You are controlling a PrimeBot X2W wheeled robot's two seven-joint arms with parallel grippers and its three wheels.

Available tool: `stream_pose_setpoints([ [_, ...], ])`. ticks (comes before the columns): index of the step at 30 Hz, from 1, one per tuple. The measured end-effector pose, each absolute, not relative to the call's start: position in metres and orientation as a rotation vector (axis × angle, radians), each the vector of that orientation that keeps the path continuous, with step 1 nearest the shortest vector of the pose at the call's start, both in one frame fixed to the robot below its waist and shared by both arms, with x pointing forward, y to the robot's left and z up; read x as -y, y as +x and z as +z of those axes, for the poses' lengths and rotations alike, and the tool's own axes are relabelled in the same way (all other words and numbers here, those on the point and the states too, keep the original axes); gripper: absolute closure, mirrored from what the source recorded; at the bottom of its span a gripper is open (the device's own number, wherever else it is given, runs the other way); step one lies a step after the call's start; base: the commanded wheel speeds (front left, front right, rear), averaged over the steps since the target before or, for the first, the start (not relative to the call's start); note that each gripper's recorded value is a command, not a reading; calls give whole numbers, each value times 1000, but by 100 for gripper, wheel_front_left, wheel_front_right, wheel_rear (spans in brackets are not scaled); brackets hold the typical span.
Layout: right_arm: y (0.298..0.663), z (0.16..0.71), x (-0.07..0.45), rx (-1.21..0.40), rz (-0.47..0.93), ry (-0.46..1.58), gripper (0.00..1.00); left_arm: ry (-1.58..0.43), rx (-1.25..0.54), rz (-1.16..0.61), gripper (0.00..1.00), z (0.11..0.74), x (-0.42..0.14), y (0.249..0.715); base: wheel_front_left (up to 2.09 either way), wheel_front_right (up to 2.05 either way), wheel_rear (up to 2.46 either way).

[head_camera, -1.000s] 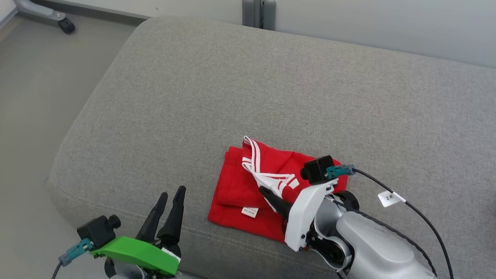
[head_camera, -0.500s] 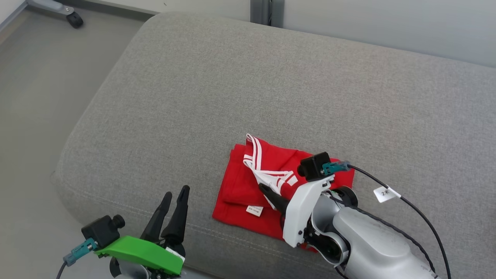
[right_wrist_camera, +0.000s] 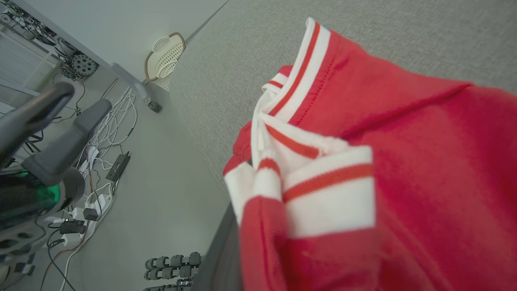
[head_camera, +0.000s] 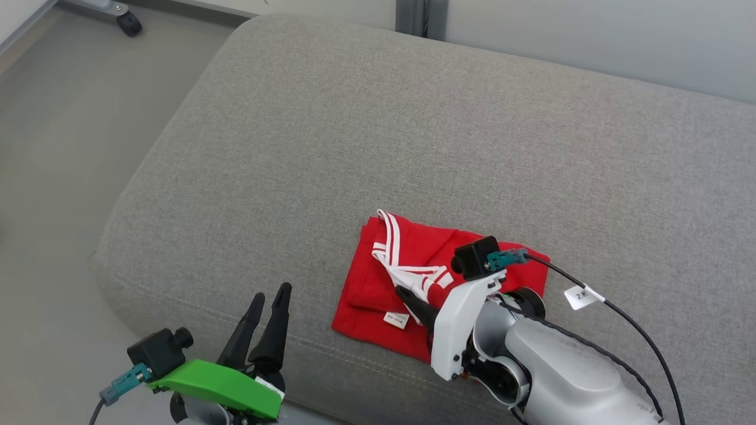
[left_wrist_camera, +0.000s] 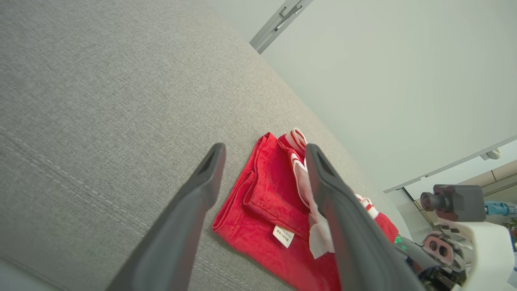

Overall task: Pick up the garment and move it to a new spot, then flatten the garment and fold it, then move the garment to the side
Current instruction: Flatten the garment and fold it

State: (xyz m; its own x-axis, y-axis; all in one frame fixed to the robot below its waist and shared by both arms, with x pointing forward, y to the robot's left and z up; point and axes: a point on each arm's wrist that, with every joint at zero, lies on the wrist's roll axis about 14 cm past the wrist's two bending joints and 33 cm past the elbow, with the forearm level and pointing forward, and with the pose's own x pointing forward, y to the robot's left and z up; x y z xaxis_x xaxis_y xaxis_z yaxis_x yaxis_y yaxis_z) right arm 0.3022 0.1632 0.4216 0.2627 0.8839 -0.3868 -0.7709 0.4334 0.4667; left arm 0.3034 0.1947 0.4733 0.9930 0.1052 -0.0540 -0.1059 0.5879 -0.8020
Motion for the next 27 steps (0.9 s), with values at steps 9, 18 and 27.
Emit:
stream_pose_setpoints([
  [9,297,419,-167,-660,1145,169,0,-944,20,142,0,475,-198,299,0,0,0],
  [18,291,423,-169,-655,1163,168,0,-941,28,138,0,478,-200,298,0,0,0],
  [27,287,457,-176,-570,1189,312,0,-937,40,139,0,480,-205,299,0,0,0],
])
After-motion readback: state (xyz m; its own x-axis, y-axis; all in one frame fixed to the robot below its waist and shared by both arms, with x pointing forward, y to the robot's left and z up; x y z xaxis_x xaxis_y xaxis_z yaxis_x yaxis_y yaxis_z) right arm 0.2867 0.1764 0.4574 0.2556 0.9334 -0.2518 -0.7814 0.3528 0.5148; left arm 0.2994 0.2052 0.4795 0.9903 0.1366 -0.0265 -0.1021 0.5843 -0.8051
